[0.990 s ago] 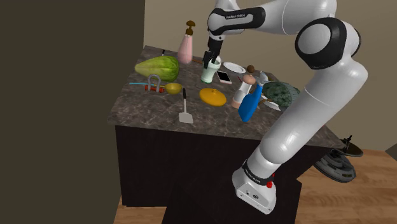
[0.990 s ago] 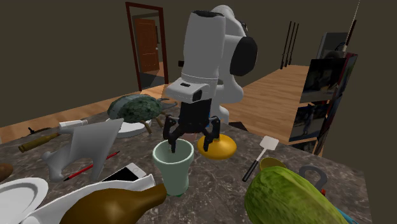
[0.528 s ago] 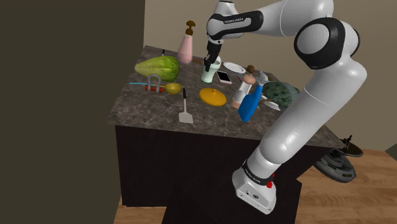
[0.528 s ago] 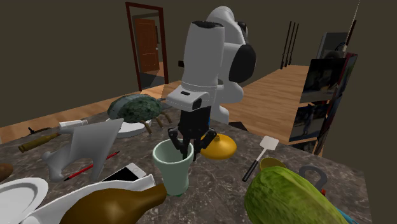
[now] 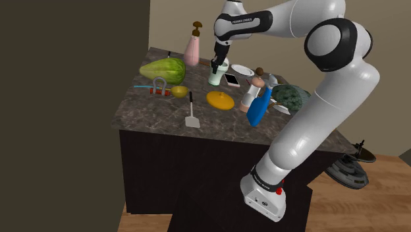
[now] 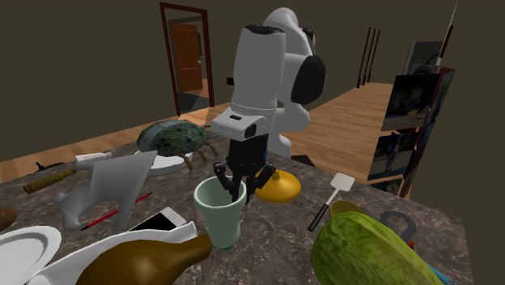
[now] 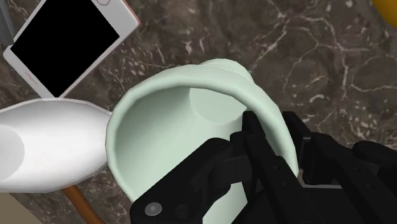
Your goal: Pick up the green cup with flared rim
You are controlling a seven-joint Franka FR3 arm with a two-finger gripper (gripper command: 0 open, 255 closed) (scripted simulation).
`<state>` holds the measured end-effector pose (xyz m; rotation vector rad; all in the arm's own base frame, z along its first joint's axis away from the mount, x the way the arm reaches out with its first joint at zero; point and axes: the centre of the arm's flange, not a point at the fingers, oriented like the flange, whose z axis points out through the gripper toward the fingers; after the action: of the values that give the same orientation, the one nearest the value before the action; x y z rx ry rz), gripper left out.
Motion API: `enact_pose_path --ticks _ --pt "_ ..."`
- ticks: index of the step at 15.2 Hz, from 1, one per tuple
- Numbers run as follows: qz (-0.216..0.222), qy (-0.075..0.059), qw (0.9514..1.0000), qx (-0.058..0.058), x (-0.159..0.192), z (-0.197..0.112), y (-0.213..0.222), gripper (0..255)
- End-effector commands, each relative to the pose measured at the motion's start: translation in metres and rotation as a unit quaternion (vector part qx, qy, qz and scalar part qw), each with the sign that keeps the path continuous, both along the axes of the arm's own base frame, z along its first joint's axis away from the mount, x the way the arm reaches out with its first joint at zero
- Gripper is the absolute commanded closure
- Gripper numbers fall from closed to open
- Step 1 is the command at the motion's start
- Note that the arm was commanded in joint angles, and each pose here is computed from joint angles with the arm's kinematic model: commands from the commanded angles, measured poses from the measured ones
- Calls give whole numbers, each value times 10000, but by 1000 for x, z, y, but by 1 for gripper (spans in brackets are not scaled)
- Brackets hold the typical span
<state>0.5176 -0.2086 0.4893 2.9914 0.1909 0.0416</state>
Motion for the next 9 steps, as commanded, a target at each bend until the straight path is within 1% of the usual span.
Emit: enact_pose_path --ticks 1,9 --pt "0 2 10000 1 0 8 0 255" --pt "0 2 10000 1 0 50 0 255"
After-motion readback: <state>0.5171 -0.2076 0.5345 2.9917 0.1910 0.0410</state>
